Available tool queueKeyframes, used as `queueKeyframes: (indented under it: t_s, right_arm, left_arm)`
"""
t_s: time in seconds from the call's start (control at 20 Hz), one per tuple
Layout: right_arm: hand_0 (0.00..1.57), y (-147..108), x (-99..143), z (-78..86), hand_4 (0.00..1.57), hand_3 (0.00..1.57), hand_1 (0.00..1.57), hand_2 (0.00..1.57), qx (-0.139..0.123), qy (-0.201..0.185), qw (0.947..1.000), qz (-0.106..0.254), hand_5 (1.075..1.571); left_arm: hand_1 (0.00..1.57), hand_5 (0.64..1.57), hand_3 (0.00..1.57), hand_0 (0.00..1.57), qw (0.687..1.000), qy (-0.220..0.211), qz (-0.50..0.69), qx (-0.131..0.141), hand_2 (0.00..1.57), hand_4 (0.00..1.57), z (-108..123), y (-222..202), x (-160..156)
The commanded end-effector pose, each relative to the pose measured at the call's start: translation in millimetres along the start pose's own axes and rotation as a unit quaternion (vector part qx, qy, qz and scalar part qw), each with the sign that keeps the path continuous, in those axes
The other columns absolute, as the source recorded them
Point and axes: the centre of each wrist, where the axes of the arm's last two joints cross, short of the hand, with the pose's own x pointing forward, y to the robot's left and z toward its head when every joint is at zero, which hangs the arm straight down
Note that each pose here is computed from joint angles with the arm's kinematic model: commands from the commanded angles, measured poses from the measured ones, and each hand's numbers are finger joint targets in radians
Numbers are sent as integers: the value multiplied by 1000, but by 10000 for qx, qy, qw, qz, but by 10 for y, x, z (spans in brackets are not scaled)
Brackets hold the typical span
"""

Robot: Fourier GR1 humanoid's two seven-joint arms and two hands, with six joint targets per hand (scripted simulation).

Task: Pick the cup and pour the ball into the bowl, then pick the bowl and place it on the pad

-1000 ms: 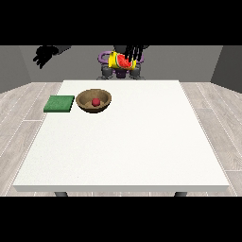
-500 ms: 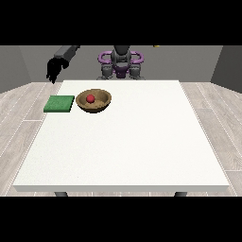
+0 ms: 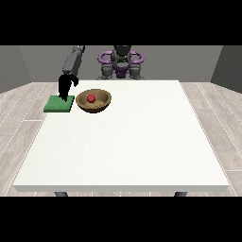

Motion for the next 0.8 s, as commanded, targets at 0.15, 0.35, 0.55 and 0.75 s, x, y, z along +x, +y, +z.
queueKeyframes:
  t_s: [0.15, 0.35, 0.55, 0.75]
  right_arm:
    - [0, 296, -308, -53, 611, 0, 0, 0, 209, -218, 9995, -118, 1557]
    - [0, 477, -635, 65, 565, 0, 0, 0, 234, 52, 9996, -113, 1560]
    - [0, 271, -431, -147, 523, 0, 0, 0, 280, -89, 9993, -235, 1554]
    - [0, 347, -344, -293, 476, 0, 0, 0, 190, -533, 9983, -167, 1548]
  left_arm:
    - [0, 1552, 0, 0, 9993, -364, 33, -112, 0, 984, 202, 681, 231]
    - [0, 1535, 0, 0, 9999, -64, 91, 64, 0, 1011, 367, 617, -53]
    - [0, 1536, 0, 0, 9990, -422, 25, 118, 0, 1012, 432, 901, 246]
    - [0, 1536, 0, 0, 9967, -793, -52, 132, 0, 1017, 388, 949, 722]
